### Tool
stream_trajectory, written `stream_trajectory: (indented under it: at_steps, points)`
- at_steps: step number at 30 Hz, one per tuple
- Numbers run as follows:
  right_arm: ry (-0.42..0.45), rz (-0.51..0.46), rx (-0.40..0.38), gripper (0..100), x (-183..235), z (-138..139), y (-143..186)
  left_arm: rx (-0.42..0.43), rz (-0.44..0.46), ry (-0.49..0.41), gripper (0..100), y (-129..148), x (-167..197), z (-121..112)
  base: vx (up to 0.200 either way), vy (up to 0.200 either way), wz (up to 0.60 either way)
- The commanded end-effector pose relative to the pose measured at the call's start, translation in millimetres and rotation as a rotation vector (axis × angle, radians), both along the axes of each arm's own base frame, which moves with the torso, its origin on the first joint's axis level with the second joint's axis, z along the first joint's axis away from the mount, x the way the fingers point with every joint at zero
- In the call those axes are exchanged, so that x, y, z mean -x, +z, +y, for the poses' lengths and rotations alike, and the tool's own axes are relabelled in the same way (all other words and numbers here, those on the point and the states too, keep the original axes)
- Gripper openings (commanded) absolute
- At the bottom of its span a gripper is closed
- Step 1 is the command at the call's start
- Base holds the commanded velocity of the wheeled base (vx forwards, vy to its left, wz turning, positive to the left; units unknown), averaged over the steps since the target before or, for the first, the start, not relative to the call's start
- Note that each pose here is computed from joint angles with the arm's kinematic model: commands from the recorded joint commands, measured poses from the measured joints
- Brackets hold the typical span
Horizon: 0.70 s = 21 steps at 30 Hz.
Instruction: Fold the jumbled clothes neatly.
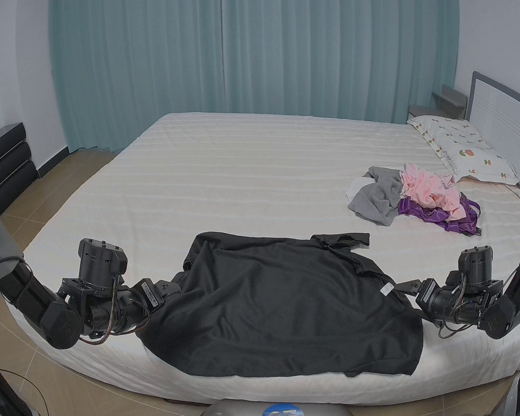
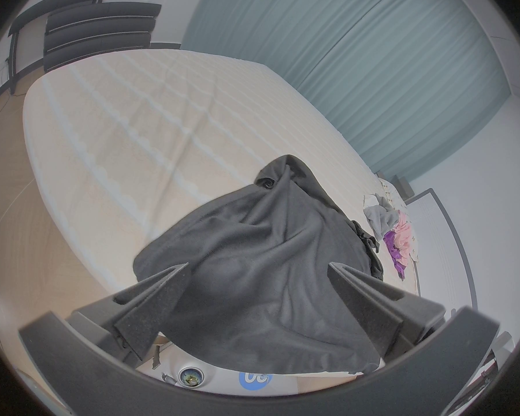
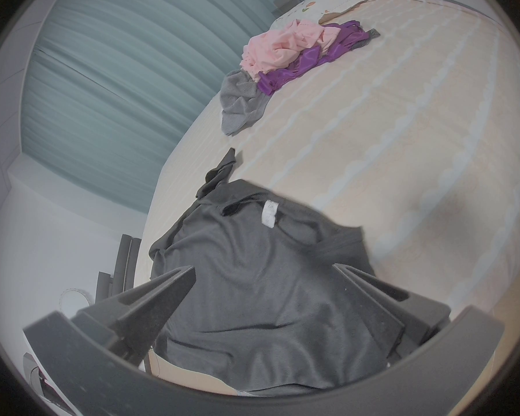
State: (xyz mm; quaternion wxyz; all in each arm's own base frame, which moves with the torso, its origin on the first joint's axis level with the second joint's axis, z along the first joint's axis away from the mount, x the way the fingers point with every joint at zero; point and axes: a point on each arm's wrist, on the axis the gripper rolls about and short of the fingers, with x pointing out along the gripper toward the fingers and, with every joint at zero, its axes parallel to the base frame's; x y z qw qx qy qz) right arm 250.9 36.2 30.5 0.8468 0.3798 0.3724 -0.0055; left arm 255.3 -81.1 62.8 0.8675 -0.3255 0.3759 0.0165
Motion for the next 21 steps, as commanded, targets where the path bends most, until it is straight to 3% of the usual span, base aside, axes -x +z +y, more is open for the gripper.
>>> stream_trajectory:
  at_steps: [1, 8, 14, 21]
  points:
    - [0.002, 0.001, 0.0, 100, 0.0, 0.4, -0.3, -0.001, 0.004, 0.001, 100, -1.2, -0.4, 0.0, 0.0, 0.0, 0.0]
    - [0.002, -0.002, -0.001, 100, -0.1, 0.4, 0.2, 0.005, -0.014, 0.002, 100, 1.7, -5.9, -2.2, 0.0, 0.0, 0.0]
    - [0.005, 0.0, -0.001, 100, 0.1, 1.1, 0.1, 0.003, -0.011, -0.012, 100, -1.1, -10.9, -7.4, 0.2, 0.0, 0.0]
    - [0.011, 0.003, -0.002, 100, 0.3, 2.7, -0.7, 0.004, -0.009, -0.015, 100, -8.0, -28.1, -14.1, 0.0, 0.0, 0.0]
